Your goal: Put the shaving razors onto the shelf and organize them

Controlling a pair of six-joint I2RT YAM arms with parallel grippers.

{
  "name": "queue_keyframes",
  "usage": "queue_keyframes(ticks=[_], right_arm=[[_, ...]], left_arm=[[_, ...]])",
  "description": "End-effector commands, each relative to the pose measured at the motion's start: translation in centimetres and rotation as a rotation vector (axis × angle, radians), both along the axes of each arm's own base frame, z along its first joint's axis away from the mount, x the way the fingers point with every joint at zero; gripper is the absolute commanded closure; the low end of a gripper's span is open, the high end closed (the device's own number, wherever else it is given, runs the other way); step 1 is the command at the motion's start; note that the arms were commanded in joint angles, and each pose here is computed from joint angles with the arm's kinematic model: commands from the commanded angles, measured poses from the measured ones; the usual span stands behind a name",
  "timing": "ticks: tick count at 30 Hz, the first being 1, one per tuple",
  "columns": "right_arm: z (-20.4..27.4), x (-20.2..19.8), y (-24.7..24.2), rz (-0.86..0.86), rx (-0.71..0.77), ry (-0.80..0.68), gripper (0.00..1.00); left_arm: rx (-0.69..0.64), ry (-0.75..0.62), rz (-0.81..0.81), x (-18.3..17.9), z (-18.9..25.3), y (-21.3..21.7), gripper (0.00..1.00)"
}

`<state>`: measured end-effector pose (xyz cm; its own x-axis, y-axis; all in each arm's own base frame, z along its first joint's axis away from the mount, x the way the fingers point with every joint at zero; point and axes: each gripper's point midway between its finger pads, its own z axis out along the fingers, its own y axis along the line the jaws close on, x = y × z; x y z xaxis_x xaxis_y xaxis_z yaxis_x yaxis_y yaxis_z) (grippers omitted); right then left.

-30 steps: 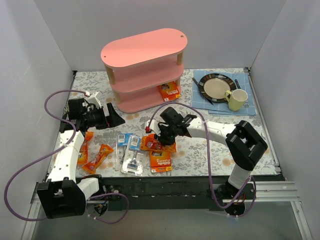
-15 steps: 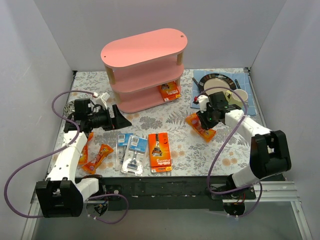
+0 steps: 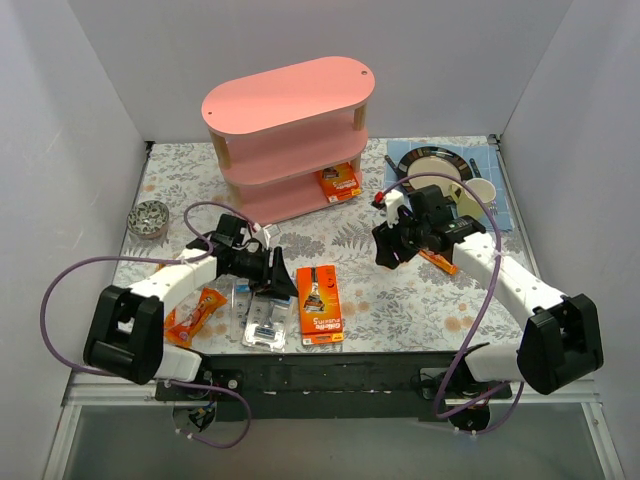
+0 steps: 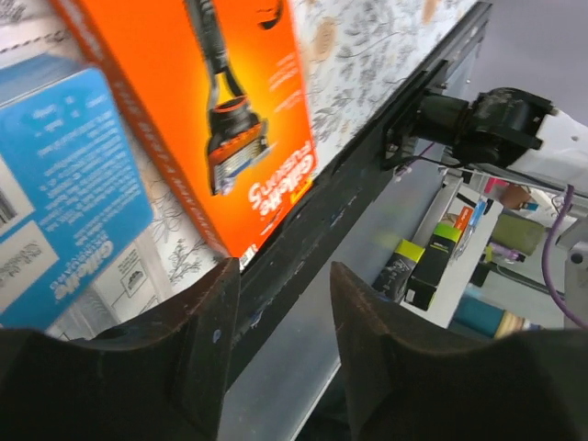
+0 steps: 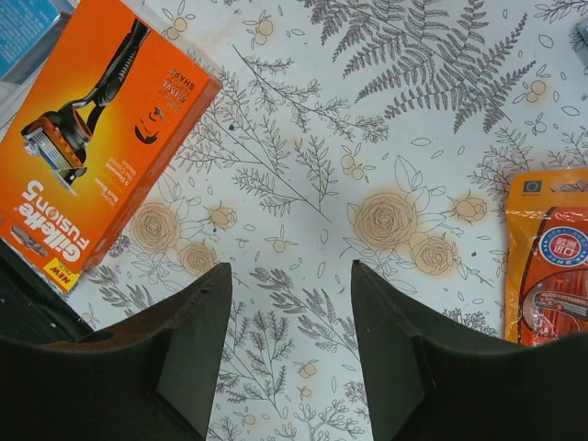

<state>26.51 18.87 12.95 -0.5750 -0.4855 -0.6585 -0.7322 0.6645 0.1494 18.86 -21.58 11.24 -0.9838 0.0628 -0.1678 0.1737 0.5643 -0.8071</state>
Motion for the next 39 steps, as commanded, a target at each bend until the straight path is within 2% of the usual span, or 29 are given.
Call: queue_keyframes(ticks=[1,3,9,13,21,26,27,29,30,31,33,35,36,39], right_arm=[[1.7,0.6,0.7,-0.018,0.068,-0.052,0.38],[1.7,0.6,0.7,-0.025,0.080,-0.056,0.38],[1.3,-0.3,1.7,-0.026,0.144,0.006,0.38],[0.3,-1.1,2.5,-0.032,0.186,0.076,0.39],[0.4,0.3,3.0,-0.030,0.192,0.057,0.39],[1.1,0.6,3.2,-0.029,0.207,0.034,0.39],[1.1,0.4,3.3,-0.025,0.214,0.036,0.39],[1.3,-0.1,3.6,-0.018,0.238,0.055,0.38],[1.0,-0.8,3.9,0.005,0.259,0.083,0.38],[0.7,-1.4,4.2,0.002,0.280,0.119,0.37],[0.6,-2.5,5.2,0.050,0.349,0.164,0.37],[-1.1,-3.4,5.7,0.033,0.387,0.253,0.36],[-1.5,-3.9,5.9,0.028,0.408,0.293,0.36],[-2.4,-4.5,6.6,0.002,0.466,0.387,0.36]], left_arm=[[0.066,0.073,0.058,0.6,-2.4,-0.1,0.62],[0.104,0.106,0.074,0.7,-3.4,0.1,0.66],[0.267,0.163,0.125,0.9,-5.3,2.6,0.66],[0.373,0.149,0.157,2.3,-6.1,4.9,0.65],[0.616,0.054,0.243,7.3,-7.7,12.3,0.70],[0.639,-0.008,0.300,9.2,-6.6,14.2,0.75],[0.622,-0.041,0.296,9.7,-5.7,14.0,0.79],[0.474,-0.116,0.255,10.0,-2.8,11.8,0.78],[0.407,-0.152,0.240,10.2,-1.5,10.8,0.64],[0.264,-0.166,0.188,9.5,0.3,8.5,0.58],[0.104,-0.255,0.132,8.8,3.3,6.0,0.48],[-0.015,-0.224,0.107,6.6,4.2,3.7,0.43],[-0.039,-0.239,0.060,5.9,4.2,1.9,0.41],[-0.058,-0.125,-0.009,2.7,2.1,-1.0,0.37]])
